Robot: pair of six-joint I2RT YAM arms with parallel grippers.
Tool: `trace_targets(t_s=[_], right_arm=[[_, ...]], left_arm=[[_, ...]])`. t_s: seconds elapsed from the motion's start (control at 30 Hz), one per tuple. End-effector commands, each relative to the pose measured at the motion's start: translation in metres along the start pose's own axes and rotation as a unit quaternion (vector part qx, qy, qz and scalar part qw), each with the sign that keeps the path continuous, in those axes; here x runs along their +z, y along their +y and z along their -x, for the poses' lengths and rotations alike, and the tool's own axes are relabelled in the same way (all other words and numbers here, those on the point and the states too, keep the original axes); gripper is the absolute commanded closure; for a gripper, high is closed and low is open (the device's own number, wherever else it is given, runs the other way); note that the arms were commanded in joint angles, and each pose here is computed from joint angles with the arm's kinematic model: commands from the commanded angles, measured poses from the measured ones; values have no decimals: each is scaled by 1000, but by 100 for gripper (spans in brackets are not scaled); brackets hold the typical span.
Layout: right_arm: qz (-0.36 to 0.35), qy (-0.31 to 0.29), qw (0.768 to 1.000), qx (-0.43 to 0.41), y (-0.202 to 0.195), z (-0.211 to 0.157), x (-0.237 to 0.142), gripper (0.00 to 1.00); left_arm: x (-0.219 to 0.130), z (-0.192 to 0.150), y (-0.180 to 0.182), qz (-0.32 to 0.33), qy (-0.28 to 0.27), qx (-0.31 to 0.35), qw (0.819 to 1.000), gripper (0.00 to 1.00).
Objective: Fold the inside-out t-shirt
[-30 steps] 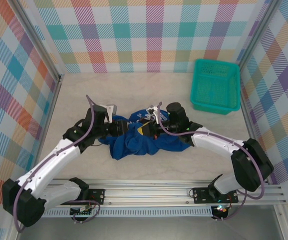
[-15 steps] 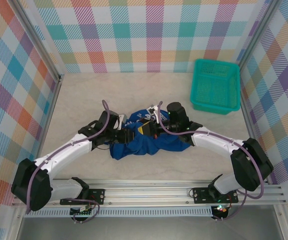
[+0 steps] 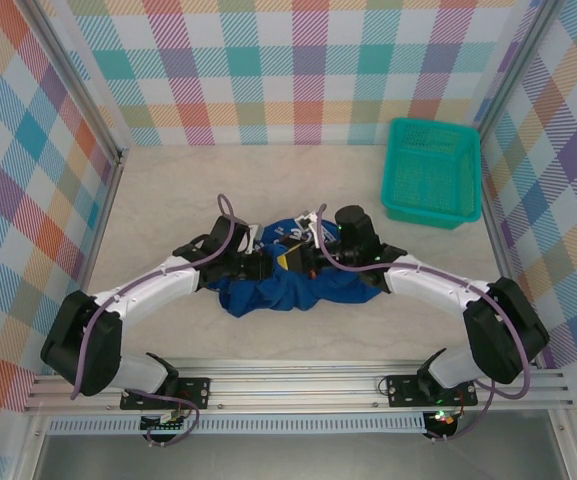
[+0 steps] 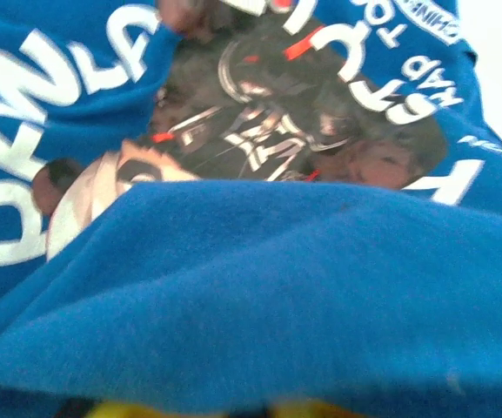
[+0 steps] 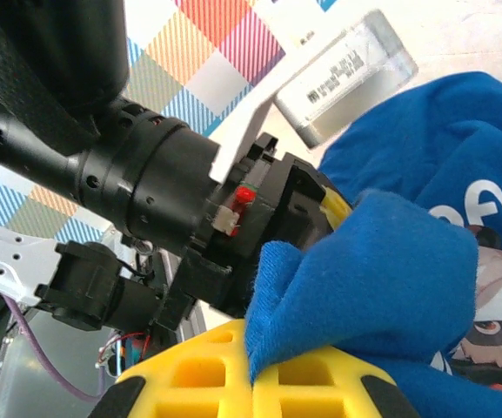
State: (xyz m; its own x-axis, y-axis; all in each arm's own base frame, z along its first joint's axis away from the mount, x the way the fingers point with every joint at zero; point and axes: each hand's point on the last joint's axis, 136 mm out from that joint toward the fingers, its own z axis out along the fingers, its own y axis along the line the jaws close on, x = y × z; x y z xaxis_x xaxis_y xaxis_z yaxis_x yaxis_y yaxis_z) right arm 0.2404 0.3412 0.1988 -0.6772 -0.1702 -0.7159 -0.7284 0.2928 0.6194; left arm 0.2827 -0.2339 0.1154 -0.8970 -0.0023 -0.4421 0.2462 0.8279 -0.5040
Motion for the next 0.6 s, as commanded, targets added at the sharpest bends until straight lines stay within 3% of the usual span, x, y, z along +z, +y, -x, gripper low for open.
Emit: trace_targets(t_s=[0.0, 0.2, 0.37, 0.47, 0.57], right_arm=[[-37, -13, 999, -29, -3, 6, -14, 100], [-153, -36, 987, -33, -29, 17, -51, 100], [-178, -45, 982, -47, -27, 22, -65, 100], [-187, -39, 980, -47, -28, 24, -68, 100], [-232, -22, 972, -30, -42, 21, -73, 94]], left_arm=[[-23, 31, -32, -69, -62, 30, 995, 100], [-89, 31, -60, -162, -144, 86, 972, 100], [-140, 33, -82, -220, -230, 118, 941, 100], [-148, 30, -92, -251, -235, 131, 930, 100], [-143, 22, -100, -282, -208, 143, 926, 100]])
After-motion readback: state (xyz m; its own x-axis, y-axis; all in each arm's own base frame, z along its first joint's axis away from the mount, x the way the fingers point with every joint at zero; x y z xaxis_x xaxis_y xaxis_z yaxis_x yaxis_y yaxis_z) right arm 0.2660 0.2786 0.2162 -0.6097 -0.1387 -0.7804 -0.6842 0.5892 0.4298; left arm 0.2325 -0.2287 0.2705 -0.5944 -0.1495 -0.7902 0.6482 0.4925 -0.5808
